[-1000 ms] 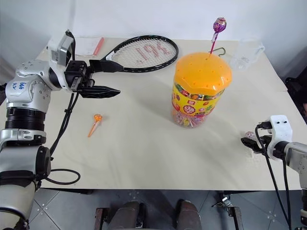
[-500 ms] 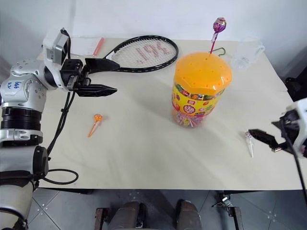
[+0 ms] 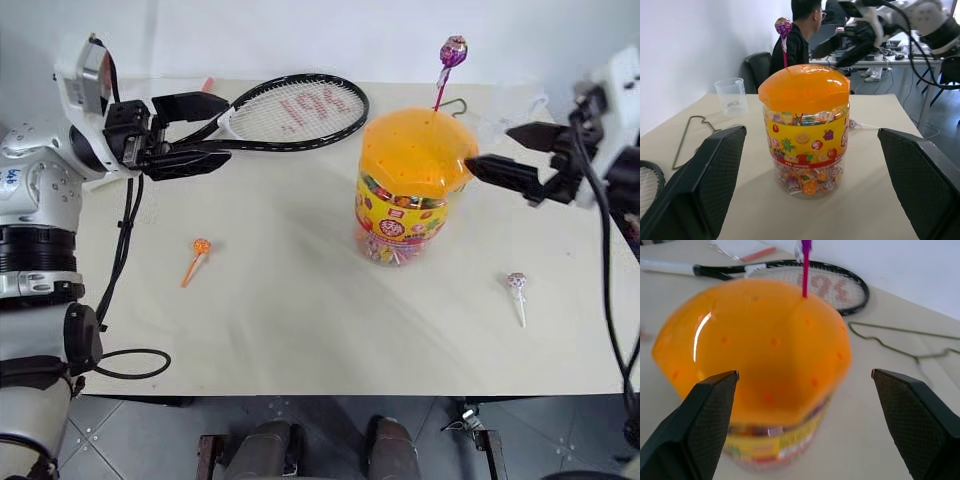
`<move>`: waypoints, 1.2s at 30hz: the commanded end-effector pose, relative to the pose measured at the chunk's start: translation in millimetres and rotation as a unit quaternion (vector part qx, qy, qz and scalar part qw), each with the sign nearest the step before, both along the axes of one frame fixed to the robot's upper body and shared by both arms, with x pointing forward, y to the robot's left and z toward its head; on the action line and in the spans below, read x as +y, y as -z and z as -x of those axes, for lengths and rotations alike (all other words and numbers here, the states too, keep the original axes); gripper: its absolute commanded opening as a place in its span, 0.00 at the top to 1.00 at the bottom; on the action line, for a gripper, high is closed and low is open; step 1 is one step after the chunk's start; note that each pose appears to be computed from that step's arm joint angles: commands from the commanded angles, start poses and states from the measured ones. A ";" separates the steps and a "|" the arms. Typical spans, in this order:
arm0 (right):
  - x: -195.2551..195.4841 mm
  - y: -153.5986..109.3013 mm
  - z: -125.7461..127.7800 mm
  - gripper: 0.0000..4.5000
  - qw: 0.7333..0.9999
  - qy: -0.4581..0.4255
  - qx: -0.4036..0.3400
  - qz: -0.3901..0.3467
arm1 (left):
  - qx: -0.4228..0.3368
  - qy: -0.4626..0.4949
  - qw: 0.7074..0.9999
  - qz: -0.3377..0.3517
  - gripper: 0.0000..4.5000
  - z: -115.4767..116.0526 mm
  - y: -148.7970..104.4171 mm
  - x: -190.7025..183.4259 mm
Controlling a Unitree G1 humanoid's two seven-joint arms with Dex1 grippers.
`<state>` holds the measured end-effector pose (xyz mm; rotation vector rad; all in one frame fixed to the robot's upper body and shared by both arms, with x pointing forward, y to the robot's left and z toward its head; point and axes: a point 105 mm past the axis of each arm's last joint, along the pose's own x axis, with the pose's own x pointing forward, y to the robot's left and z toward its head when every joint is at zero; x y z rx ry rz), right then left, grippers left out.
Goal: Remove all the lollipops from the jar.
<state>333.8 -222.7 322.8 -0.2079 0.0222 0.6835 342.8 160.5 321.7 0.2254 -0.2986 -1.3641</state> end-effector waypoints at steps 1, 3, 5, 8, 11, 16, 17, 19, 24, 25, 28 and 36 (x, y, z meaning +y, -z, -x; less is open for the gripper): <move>3.5 -9.6 -15.4 0.01 1.000 -0.009 -0.017 0.007 | -0.022 -0.005 1.000 0.010 0.00 7.5 -10.6 2.3; 8.5 -10.1 -25.3 0.01 1.000 -0.019 -0.016 0.005 | -0.023 -0.011 1.000 0.011 0.00 7.6 -9.9 3.1; 13.3 -11.8 -32.3 0.01 0.999 -0.027 -0.017 0.001 | -0.024 -0.016 0.999 0.013 0.00 7.3 -10.3 3.6; 18.9 -16.0 -41.4 0.01 0.999 -0.037 -0.021 -0.007 | -0.024 -0.019 0.999 0.015 0.00 8.5 -10.2 3.3; 31.1 -23.0 -55.9 0.01 0.998 -0.052 -0.031 -0.022 | -0.025 -0.025 0.999 0.018 0.00 9.3 -8.9 4.1; 46.3 -37.0 -58.1 0.01 0.994 -0.090 -0.045 -0.035 | -0.027 -0.031 0.999 0.021 0.00 12.1 -8.3 5.0; 48.8 -40.5 -56.8 0.01 0.993 -0.099 -0.048 -0.040 | -0.028 -0.032 0.999 0.021 0.00 12.7 -8.3 5.1; 51.9 -43.7 -56.1 0.01 0.992 -0.109 -0.048 -0.046 | -0.028 -0.033 0.999 0.022 0.00 13.2 -8.3 5.4; 56.5 -48.6 -52.3 0.29 0.988 -0.131 -0.057 -0.051 | -0.028 -0.036 0.999 0.023 0.00 13.8 -8.4 5.9; 56.6 -50.7 -51.5 0.35 0.988 -0.132 -0.061 -0.053 | -0.029 -0.037 0.999 0.023 0.00 13.7 -8.5 5.9; 56.4 -54.9 -49.9 0.60 0.987 -0.133 -0.065 -0.057 | -0.029 -0.037 0.999 0.024 0.00 13.5 -8.8 5.7; 57.5 -73.5 -43.2 0.99 0.984 -0.133 -0.094 -0.066 | -0.030 -0.030 0.999 0.026 0.00 13.5 -8.2 2.6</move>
